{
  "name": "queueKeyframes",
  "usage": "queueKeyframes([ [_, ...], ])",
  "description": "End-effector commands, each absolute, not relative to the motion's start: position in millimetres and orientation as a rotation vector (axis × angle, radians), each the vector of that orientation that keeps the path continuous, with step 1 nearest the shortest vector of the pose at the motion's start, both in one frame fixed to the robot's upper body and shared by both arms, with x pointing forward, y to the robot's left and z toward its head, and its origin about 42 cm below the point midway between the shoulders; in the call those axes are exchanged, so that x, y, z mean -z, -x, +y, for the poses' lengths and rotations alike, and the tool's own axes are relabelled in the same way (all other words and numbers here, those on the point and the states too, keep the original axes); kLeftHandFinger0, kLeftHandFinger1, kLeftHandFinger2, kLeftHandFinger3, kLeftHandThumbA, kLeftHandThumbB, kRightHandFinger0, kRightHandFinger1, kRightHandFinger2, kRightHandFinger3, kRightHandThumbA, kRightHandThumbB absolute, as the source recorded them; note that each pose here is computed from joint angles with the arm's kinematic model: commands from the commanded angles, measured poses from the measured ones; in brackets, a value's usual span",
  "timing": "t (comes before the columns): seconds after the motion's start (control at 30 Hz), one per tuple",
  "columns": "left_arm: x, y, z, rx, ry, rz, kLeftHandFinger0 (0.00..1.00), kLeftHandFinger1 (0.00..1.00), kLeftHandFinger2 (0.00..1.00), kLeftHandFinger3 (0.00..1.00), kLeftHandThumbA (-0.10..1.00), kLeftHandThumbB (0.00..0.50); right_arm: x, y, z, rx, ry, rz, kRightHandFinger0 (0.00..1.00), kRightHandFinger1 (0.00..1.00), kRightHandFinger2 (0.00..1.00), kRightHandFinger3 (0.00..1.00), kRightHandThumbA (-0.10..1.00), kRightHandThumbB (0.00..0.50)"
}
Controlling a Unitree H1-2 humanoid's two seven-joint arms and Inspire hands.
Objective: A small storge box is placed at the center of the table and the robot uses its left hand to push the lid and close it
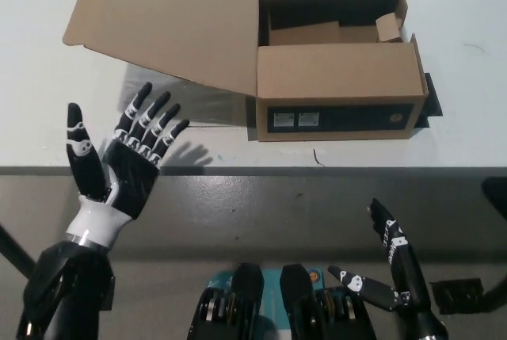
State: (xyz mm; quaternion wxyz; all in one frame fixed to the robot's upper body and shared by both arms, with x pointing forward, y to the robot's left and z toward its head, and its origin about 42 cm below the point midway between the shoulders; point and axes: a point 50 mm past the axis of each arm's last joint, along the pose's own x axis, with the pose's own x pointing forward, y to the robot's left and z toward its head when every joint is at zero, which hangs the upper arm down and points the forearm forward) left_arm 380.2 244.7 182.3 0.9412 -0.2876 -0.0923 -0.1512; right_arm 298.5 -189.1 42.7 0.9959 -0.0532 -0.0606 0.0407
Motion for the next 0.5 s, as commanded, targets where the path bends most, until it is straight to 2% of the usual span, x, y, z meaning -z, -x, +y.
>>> queueKeyframes([
  [0.0, -192, -390, 242, 0.379, 0.614, -0.217, 1.00, 1.00, 1.00, 1.00, 1.00, 0.363, -56, -305, -188, -0.075, 0.110, -0.210, 1.00, 1.00, 1.00, 1.00, 1.00, 0.343],
  [0.27, -175, -390, 241, 0.393, 0.629, -0.167, 1.00, 1.00, 1.00, 1.00, 1.00, 0.353, -56, -303, -189, -0.069, 0.111, -0.212, 1.00, 1.00, 1.00, 1.00, 1.00, 0.346],
  [0.47, -191, -413, 246, 0.349, 0.651, -0.157, 1.00, 1.00, 1.00, 1.00, 1.00, 0.361, -56, -305, -188, -0.066, 0.117, -0.214, 1.00, 1.00, 1.00, 1.00, 1.00, 0.347],
])
